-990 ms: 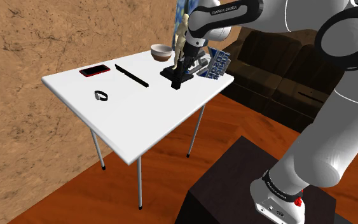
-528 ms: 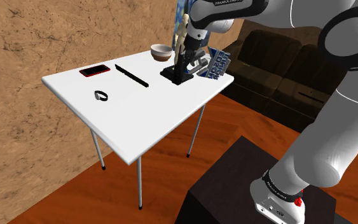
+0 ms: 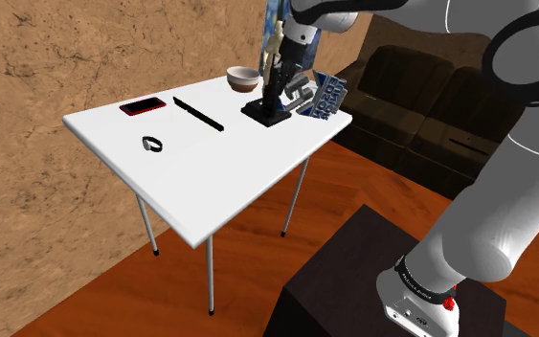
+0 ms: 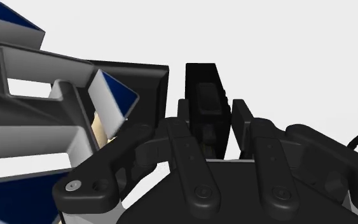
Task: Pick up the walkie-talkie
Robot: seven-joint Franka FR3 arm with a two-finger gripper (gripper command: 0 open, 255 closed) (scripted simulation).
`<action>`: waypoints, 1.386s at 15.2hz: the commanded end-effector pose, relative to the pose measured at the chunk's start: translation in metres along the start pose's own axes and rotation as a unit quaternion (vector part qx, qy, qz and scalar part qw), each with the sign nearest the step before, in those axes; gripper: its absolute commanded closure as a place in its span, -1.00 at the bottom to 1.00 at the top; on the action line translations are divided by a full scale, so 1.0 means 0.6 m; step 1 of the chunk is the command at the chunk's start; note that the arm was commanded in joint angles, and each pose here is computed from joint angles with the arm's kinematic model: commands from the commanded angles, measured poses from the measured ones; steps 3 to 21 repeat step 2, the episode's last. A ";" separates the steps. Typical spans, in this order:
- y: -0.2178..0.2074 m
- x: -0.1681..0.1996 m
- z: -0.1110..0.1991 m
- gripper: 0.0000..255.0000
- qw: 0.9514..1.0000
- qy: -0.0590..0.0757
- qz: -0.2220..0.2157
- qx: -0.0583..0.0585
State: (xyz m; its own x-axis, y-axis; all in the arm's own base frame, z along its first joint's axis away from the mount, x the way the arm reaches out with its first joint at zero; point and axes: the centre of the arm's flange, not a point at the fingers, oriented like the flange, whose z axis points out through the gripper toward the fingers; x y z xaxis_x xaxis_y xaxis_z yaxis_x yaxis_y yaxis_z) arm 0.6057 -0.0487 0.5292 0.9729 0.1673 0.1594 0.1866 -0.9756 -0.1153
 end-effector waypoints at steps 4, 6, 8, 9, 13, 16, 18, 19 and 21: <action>-0.002 0.002 -0.012 1.00 1.000 0.000 0.000 0.000; -0.002 0.002 -0.012 1.00 1.000 0.000 0.000 0.000; -0.002 0.002 -0.012 1.00 1.000 0.000 0.000 0.000; -0.002 0.002 -0.012 1.00 1.000 0.000 0.000 0.000; -0.002 0.002 -0.012 1.00 1.000 0.000 0.000 0.000; -0.002 0.002 -0.012 1.00 1.000 0.000 0.000 0.000; -0.002 0.002 -0.012 1.00 1.000 0.000 0.000 0.000; -0.002 0.002 -0.012 1.00 1.000 0.000 0.000 0.000; -0.002 0.002 -0.012 1.00 1.000 0.000 0.000 0.000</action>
